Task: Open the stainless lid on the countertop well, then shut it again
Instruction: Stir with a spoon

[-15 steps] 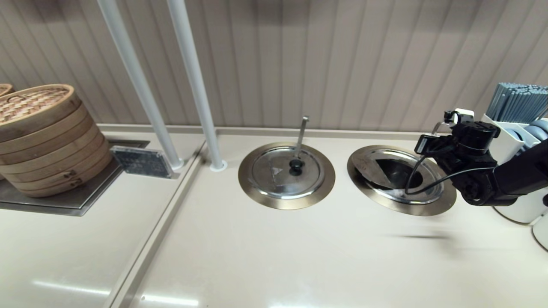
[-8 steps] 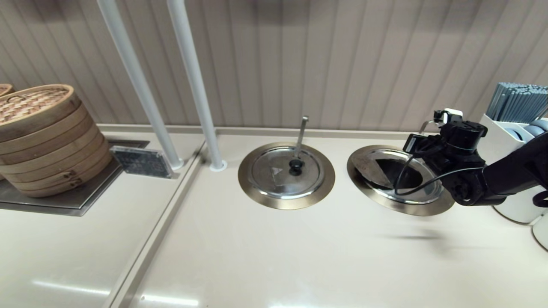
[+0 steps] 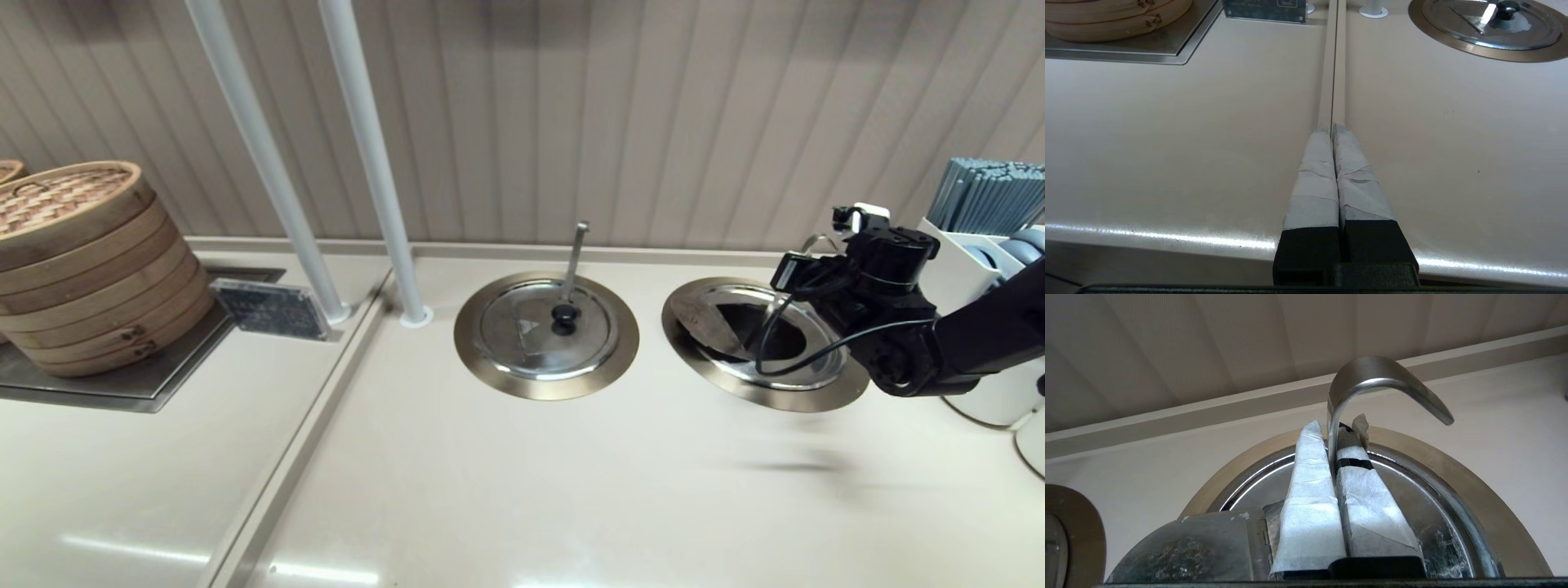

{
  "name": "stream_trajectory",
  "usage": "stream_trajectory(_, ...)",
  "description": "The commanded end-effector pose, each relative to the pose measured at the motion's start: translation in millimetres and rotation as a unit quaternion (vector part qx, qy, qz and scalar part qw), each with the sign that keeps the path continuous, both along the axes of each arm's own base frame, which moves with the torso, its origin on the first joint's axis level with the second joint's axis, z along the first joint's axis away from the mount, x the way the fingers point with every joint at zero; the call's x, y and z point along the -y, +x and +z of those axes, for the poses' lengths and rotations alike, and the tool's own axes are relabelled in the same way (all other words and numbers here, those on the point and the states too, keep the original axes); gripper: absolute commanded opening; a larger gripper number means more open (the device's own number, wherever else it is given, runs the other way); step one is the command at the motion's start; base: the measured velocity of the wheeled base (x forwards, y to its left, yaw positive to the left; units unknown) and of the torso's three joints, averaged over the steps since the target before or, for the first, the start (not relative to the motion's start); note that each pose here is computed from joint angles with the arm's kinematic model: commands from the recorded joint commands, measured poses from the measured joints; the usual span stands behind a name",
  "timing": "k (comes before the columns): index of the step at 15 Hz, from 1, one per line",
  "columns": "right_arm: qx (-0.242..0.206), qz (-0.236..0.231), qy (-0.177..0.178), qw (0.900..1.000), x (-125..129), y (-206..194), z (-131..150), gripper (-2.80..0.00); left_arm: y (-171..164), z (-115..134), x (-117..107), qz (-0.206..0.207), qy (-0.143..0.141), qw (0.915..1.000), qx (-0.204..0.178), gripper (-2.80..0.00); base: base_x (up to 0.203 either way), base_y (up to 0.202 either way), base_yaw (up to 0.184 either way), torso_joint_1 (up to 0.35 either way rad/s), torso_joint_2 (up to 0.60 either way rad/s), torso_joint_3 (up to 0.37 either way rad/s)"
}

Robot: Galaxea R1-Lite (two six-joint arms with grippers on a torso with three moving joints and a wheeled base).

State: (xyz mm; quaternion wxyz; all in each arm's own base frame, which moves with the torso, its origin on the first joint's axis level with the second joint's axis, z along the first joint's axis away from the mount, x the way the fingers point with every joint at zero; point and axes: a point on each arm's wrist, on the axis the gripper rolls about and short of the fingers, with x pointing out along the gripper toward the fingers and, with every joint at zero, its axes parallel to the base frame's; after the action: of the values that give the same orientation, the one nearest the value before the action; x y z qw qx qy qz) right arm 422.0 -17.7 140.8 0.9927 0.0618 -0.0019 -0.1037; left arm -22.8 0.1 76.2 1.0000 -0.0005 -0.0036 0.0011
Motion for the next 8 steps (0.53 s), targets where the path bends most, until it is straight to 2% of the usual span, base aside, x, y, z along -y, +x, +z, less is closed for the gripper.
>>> stream_trajectory(1,0.001,0.010,0.000,1.000,-1,-17,10,-2.80,0,0,0,0.000,0.000,1.0000,0.000,-2.80,0.000,0.000,0.000,0.000,0.00,0.000)
stream_trajectory(3,-0.006,0.023,-0.006,1.000,0,-27,12,-2.80,0,0,0,0.000,0.000,1.0000,0.000,-2.80,0.000,0.000,0.000,0.000,0.00,0.000)
stream_trajectory(5,-0.017,0.016,-0.018,1.000,6,-27,6,-2.80,0,0,0,0.000,0.000,1.0000,0.000,-2.80,0.000,0.000,0.000,0.000,0.00,0.000)
stream_trajectory(6,-0.038,0.007,-0.038,0.999,14,-26,-5,-2.80,0,0,0,0.000,0.000,1.0000,0.000,-2.80,0.000,0.000,0.000,0.000,0.00,0.000)
stream_trajectory(8,-0.049,-0.007,-0.049,0.998,26,-16,-20,-2.80,0,0,0,0.000,0.000,1.0000,0.000,-2.80,0.000,0.000,0.000,0.000,0.00,0.000)
